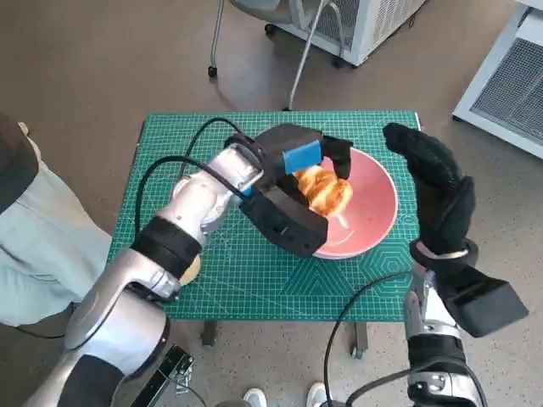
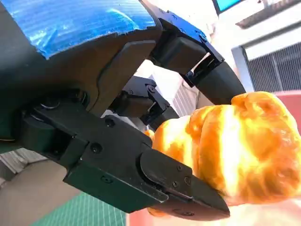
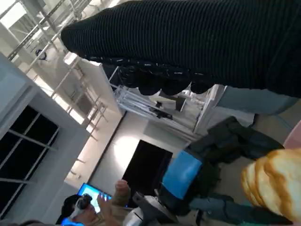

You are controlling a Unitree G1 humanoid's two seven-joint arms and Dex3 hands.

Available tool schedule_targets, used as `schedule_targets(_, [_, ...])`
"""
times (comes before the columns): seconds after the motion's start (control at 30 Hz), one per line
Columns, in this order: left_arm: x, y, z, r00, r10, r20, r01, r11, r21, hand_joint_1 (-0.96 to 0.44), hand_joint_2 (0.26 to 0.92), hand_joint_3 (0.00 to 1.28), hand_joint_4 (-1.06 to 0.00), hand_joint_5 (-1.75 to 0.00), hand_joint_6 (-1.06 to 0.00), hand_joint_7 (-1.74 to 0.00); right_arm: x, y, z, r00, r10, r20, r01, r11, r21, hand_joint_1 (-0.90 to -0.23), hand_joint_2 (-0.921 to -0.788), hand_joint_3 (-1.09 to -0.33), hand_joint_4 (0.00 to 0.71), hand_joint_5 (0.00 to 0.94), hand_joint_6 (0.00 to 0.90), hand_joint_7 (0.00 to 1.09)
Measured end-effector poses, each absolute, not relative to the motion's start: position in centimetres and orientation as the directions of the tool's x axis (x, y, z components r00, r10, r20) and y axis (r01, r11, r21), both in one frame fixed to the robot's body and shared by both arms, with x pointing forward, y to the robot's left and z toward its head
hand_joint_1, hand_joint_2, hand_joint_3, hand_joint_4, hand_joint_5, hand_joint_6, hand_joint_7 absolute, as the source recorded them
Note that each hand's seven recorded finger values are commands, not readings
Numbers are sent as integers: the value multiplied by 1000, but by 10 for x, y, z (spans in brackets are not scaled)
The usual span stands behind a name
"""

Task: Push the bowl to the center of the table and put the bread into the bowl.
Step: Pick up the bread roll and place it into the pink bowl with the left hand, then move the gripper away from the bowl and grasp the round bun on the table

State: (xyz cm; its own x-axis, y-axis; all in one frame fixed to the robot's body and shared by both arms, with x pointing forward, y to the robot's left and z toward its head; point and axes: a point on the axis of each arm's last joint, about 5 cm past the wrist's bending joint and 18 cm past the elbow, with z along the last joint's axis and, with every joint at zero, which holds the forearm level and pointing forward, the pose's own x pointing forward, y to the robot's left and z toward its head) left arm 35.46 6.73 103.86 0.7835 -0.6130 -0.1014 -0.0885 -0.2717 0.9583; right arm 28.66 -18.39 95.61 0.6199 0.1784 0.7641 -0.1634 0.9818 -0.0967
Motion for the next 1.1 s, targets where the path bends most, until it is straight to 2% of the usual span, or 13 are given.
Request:
schedule_targets(0.03, [355, 68, 1038, 783, -614, -104, -81, -267, 960, -67, 917, 236, -445, -1283, -495, -1287, 286, -185, 955, 622, 175, 763, -159, 983, -96, -582, -921, -671, 376, 8, 122, 674])
schedule_targets(0.07, [355, 69, 1038, 782, -614, -107, -72, -259, 963, -165, 918, 280, -421, -993, -445, -1385, 285, -186, 955, 624, 173, 762, -156, 983, -95, -583, -921, -670, 377, 8, 123, 672])
schedule_targets(0.1, [355, 70, 1037, 781, -614, -111, -62, -254, 965, -106, 910, 247, -391, -695, -386, -1105, 285, -186, 954, 625, 170, 762, -153, 984, -94, -583, -921, -669, 377, 8, 125, 669])
schedule_targets(0.13, [355, 70, 1037, 780, -615, -118, -52, -251, 966, -67, 914, 206, -391, -468, -397, -829, 285, -186, 954, 625, 167, 762, -150, 984, -93, -583, -921, -669, 377, 8, 126, 667])
schedule_targets(0.2, [356, 71, 1038, 775, -618, -134, -35, -253, 967, -38, 914, 144, -354, -240, -392, -529, 284, -186, 954, 624, 165, 764, -146, 985, -94, -582, -921, -669, 377, 8, 127, 664])
schedule_targets(0.23, [355, 72, 1038, 772, -620, -144, -23, -253, 967, -27, 910, 110, -298, -153, -371, -392, 284, -186, 955, 624, 165, 764, -143, 985, -96, -581, -921, -669, 377, 8, 128, 663])
schedule_targets(0.33, [355, 74, 1040, 765, -619, -179, 16, -260, 966, -25, 900, 63, -208, -50, -335, -217, 284, -185, 955, 624, 166, 763, -138, 985, -102, -580, -921, -669, 378, 7, 130, 658])
schedule_targets(0.43, [355, 77, 1045, 762, -613, -209, 51, -266, 963, -58, 885, 38, -171, -17, -318, -150, 284, -185, 955, 626, 164, 763, -134, 986, -102, -578, -921, -670, 378, 7, 132, 655])
schedule_targets(0.67, [352, 88, 1068, 772, -602, -204, 81, -225, 971, -112, 875, 18, -190, -18, -379, -149, 284, -184, 954, 631, 163, 758, -137, 986, -98, -572, -921, -675, 376, 5, 137, 652])
schedule_targets(0.73, [349, 93, 1076, 777, -600, -193, 86, -202, 976, -128, 877, 12, -211, -16, -386, -217, 285, -183, 954, 631, 164, 758, -141, 985, -96, -571, -921, -678, 375, 5, 136, 653])
schedule_targets(0.83, [345, 100, 1087, 781, -602, -167, 85, -163, 983, -141, 871, 9, -260, -12, -298, -560, 285, -181, 954, 629, 165, 759, -147, 985, -92, -569, -921, -683, 378, 6, 135, 659])
schedule_targets(0.9, [342, 105, 1093, 780, -607, -152, 83, -141, 987, -143, 870, 6, -287, -18, -284, -664, 286, -179, 955, 628, 167, 760, -153, 984, -90, -568, -921, -685, 379, 6, 134, 663])
schedule_targets(1.1, [326, 125, 1103, 767, -634, -97, 62, -78, 995, -136, 867, 2, -331, -31, -286, -799, 286, -173, 954, 626, 177, 759, -172, 981, -86, -567, -921, -690, 377, 4, 109, 683])
